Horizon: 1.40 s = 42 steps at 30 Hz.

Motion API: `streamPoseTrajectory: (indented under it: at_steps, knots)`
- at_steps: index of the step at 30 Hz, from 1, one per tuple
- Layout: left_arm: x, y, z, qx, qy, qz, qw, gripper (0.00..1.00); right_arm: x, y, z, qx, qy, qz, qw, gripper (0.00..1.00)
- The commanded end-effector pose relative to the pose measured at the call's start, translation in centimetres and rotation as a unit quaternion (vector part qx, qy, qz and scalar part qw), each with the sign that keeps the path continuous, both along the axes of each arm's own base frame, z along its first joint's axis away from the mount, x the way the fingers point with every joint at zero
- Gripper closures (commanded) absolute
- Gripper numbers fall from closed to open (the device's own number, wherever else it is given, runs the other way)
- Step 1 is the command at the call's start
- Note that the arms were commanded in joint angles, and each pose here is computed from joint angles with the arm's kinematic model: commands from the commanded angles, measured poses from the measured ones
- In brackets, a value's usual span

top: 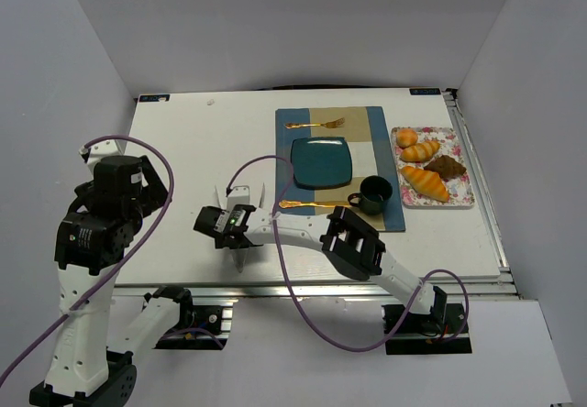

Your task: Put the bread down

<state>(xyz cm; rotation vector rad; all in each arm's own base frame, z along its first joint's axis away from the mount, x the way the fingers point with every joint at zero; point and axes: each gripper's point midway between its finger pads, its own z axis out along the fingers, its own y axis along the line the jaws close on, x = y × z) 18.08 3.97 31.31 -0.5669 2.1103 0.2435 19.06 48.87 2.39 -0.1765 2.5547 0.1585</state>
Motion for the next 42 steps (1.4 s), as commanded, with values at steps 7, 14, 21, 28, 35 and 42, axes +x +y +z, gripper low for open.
streamPoseTrajectory:
  at_steps: [7,14,21,28,35,42]
  knots:
    - [-0.1,0.1,-0.1,0.006,0.007,-0.002,1.000,0.02,0.8,-0.7,-1.3,-0.009,0.000,-0.010,1.000,0.34]
    - [0.4,1.1,2.7,0.031,-0.022,0.017,0.999,0.02,1.4,-1.6,6.4,0.017,-0.039,0.005,0.999,0.41]
    - [0.9,2.5,6.9,0.056,-0.070,0.050,0.995,0.02,0.8,-4.2,15.4,0.052,-0.063,0.029,0.996,0.42]
    - [3.0,2.3,8.6,0.048,-0.108,0.062,0.991,0.02,0.7,-11.0,23.1,0.069,-0.082,-0.006,0.994,0.42]
    - [5.3,0.9,7.6,0.028,-0.098,0.039,0.994,0.03,4.4,-25.3,28.2,0.066,-0.114,-0.157,0.979,0.42]
    - [6.5,-0.8,6.1,-0.002,-0.090,0.009,0.996,0.08,5.1,-38.5,29.5,0.061,-0.128,-0.273,0.951,0.42]
